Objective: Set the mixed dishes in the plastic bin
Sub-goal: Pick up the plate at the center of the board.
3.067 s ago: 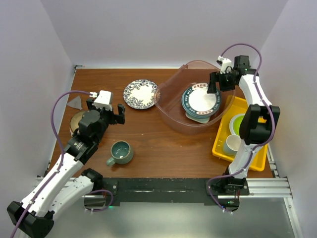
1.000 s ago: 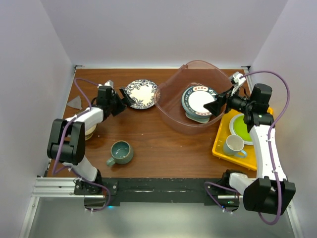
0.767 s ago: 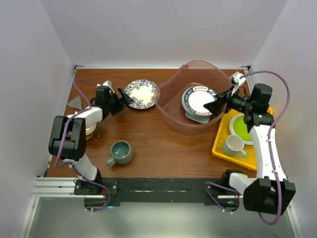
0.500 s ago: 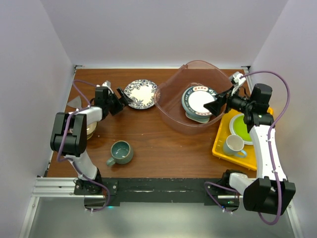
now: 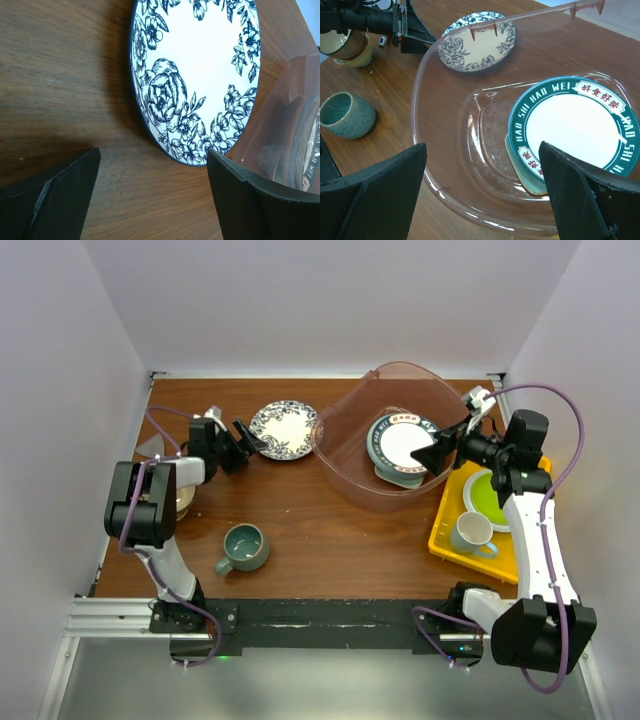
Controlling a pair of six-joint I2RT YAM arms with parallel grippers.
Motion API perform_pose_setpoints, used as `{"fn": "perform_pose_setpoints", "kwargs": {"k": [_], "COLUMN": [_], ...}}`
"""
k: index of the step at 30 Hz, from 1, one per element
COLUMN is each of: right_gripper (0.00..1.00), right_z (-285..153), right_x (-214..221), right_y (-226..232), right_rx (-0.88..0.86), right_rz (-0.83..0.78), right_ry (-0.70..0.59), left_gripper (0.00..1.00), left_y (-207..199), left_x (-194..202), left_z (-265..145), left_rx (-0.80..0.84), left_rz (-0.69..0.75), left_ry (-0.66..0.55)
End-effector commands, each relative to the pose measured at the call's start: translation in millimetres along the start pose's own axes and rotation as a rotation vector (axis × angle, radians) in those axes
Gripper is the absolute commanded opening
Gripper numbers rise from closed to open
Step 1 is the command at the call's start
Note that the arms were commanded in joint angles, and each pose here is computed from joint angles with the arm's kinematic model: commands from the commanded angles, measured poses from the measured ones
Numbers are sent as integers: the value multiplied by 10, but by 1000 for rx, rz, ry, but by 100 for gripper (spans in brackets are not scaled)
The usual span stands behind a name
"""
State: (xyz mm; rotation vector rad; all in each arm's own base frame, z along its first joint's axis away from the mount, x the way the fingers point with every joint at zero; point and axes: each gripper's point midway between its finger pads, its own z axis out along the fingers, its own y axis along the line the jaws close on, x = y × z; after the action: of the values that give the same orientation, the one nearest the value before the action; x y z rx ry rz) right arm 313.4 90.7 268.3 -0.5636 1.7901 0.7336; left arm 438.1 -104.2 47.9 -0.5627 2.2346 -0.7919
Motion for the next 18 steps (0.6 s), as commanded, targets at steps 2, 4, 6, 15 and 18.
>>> {"fn": "perform_pose_setpoints", "kwargs": {"k": [2, 4, 6, 15, 18], "right_gripper": [98, 98, 98, 98, 98], "right_z": [-21, -19, -21, -20, -23], "right_x": [-108, -114, -120, -105, -117], "right_y": [58, 55, 57, 57, 63], "right_rx": [-22, -22, -22, -22, -23], "right_rz": [-35, -36, -38, -33, -37], "right_ry": [-37, -38, -40, -37, -40], "left_gripper": [91, 91, 90, 86, 84], "left_y": [-24, -12, -7, 60, 46], "left_x": [-46, -43, -42, -4, -26], "left_z": [38, 53, 63, 192, 211], "left_rx": [49, 50, 54, 54, 63], "left_rz": [-14, -17, -20, -62, -74], "left_ry": [-16, -14, -13, 9, 5]}}
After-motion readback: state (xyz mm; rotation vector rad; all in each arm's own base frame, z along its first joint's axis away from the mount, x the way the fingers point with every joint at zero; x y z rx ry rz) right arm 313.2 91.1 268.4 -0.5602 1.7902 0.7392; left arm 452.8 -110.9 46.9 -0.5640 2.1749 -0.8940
